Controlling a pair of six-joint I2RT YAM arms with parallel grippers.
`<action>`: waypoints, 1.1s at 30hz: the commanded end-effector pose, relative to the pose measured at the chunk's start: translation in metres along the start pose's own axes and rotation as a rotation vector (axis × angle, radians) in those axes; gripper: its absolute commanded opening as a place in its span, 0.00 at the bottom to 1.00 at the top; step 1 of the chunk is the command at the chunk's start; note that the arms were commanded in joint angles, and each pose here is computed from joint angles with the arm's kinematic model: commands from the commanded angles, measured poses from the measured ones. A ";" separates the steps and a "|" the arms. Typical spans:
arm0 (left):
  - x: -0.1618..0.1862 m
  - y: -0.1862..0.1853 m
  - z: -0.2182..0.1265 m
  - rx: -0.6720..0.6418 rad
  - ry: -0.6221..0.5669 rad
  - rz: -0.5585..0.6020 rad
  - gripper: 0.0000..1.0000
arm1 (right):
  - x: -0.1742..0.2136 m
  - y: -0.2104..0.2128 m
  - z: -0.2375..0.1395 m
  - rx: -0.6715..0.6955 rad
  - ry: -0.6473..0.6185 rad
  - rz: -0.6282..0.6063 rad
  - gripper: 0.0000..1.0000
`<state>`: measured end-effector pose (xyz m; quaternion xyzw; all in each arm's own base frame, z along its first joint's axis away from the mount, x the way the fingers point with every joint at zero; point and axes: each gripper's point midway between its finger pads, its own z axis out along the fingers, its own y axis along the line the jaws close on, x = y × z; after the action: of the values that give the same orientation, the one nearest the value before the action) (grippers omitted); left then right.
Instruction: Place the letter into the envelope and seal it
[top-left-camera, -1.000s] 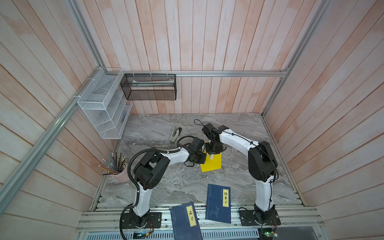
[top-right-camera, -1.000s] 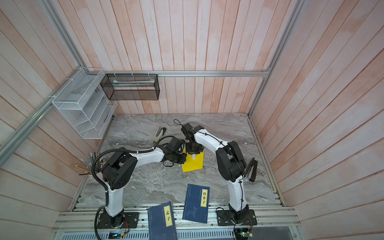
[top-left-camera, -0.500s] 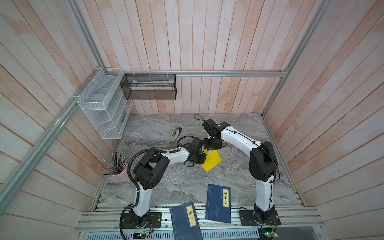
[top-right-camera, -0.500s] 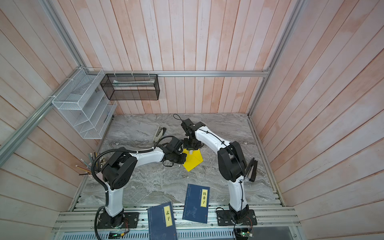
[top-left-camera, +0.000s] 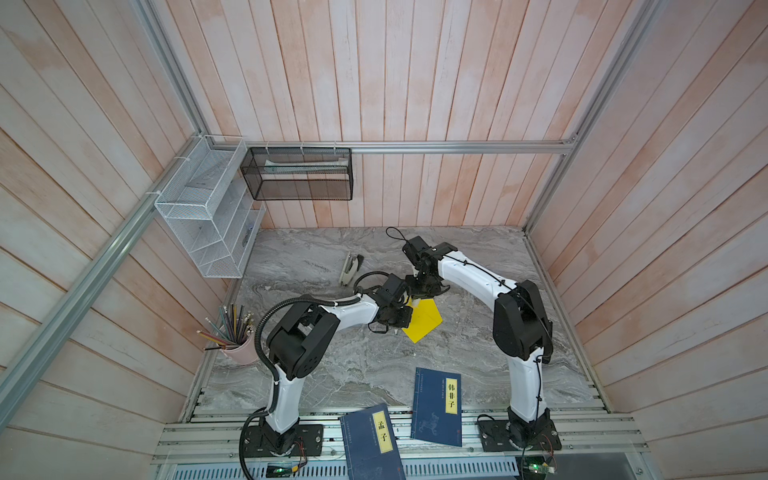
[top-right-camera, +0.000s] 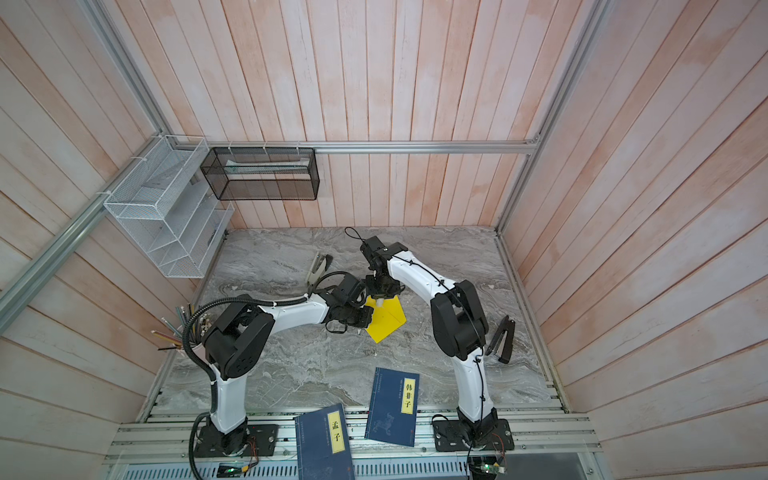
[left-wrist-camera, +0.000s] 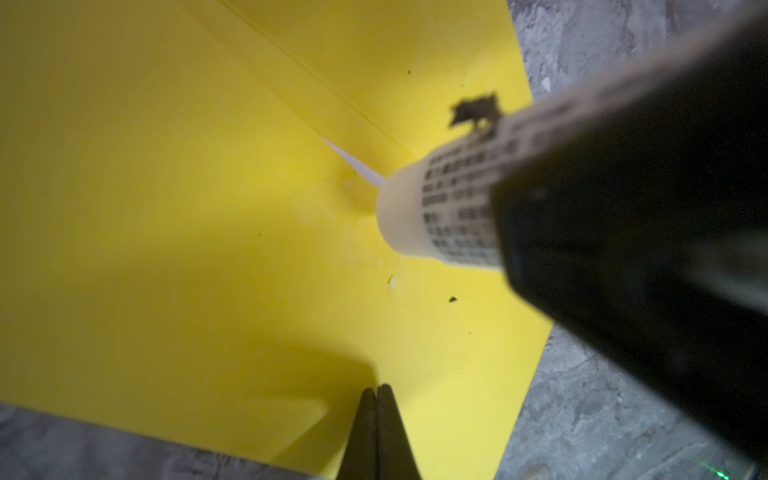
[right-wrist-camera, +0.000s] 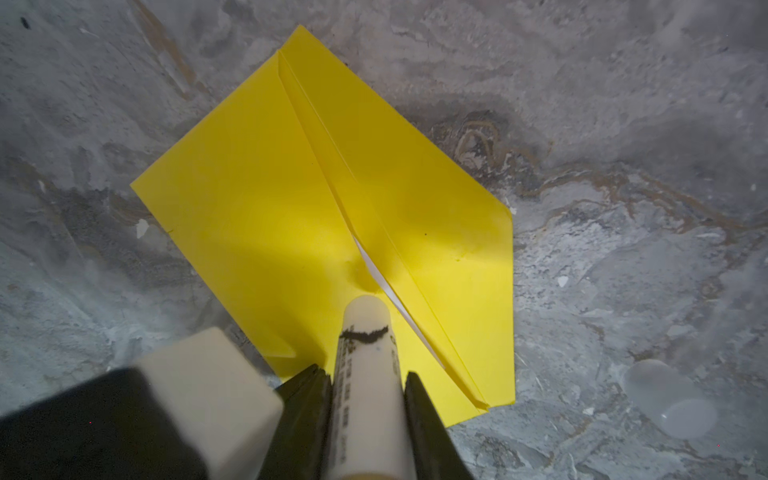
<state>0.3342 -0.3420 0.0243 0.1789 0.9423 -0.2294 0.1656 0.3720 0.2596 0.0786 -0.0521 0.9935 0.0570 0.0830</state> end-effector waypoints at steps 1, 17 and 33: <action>0.030 0.023 0.014 -0.065 0.109 -0.022 0.00 | -0.001 0.006 0.008 -0.010 0.019 -0.006 0.00; 0.033 0.029 0.016 -0.079 0.124 -0.026 0.00 | 0.023 -0.031 0.030 0.179 0.071 -0.020 0.00; 0.034 0.029 0.017 -0.071 0.129 -0.026 0.00 | 0.008 -0.012 -0.008 0.035 0.003 0.003 0.00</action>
<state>0.3365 -0.3396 0.0235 0.1752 0.9429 -0.2322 0.1623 0.3692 0.2514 0.0675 -0.0548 0.9946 0.0249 0.0841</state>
